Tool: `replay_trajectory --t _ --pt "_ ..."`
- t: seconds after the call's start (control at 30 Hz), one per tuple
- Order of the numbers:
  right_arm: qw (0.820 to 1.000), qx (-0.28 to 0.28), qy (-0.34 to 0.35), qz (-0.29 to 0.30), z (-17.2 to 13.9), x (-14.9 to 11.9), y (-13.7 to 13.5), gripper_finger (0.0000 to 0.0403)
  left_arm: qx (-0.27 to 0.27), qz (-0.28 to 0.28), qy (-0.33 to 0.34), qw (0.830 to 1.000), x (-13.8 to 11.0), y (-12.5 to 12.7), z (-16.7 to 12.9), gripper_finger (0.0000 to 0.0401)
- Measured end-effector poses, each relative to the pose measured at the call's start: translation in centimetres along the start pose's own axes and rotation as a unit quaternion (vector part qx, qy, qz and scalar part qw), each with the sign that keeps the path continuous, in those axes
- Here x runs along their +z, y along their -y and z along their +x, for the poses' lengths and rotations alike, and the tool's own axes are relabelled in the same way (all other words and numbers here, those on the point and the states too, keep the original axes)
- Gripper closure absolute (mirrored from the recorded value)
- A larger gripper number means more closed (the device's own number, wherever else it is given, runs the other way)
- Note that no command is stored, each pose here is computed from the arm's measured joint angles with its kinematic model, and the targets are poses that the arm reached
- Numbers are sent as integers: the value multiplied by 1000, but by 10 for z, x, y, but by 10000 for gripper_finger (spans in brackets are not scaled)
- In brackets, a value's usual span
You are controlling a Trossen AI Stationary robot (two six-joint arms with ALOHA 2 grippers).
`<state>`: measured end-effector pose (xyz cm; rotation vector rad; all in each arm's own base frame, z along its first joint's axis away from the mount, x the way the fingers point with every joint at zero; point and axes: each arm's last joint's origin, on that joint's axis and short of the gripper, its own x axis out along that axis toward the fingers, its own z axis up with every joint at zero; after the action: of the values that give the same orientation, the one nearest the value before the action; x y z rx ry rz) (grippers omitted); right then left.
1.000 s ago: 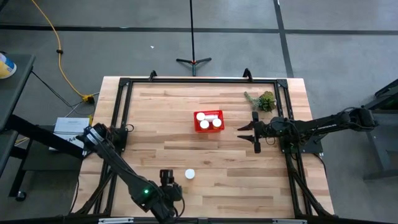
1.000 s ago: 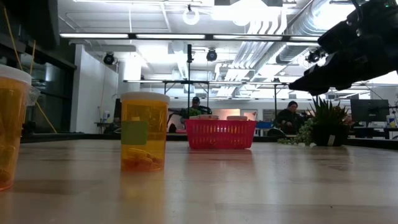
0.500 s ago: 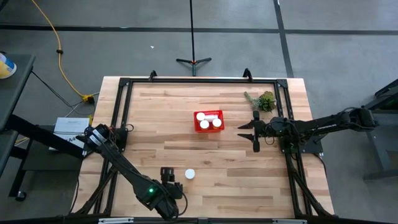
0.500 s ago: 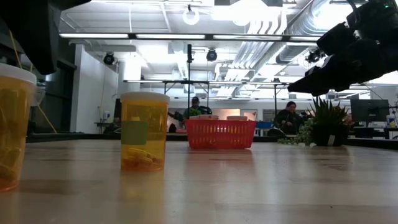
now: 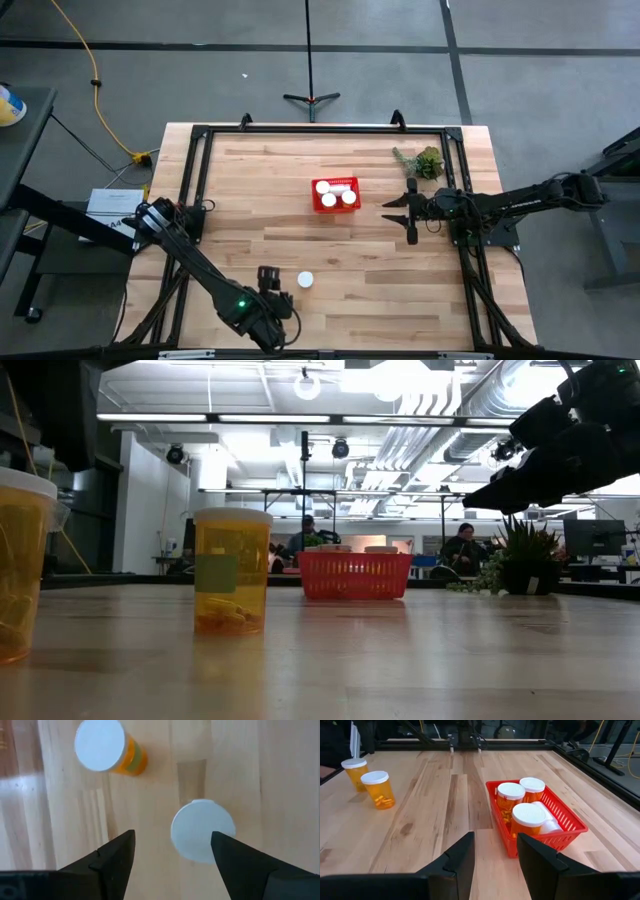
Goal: Pick and place pill bottles into a basket
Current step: Put the orange pill bottle into the red bin
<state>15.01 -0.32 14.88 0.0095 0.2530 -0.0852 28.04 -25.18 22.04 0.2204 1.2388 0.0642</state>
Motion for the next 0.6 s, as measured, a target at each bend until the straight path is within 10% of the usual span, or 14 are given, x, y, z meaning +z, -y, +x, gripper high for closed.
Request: replay_trajectory --t 0.6 --pt "1000 0 -2 0 0 0 0 264 -57 -16 32 998 1 5 5 107"
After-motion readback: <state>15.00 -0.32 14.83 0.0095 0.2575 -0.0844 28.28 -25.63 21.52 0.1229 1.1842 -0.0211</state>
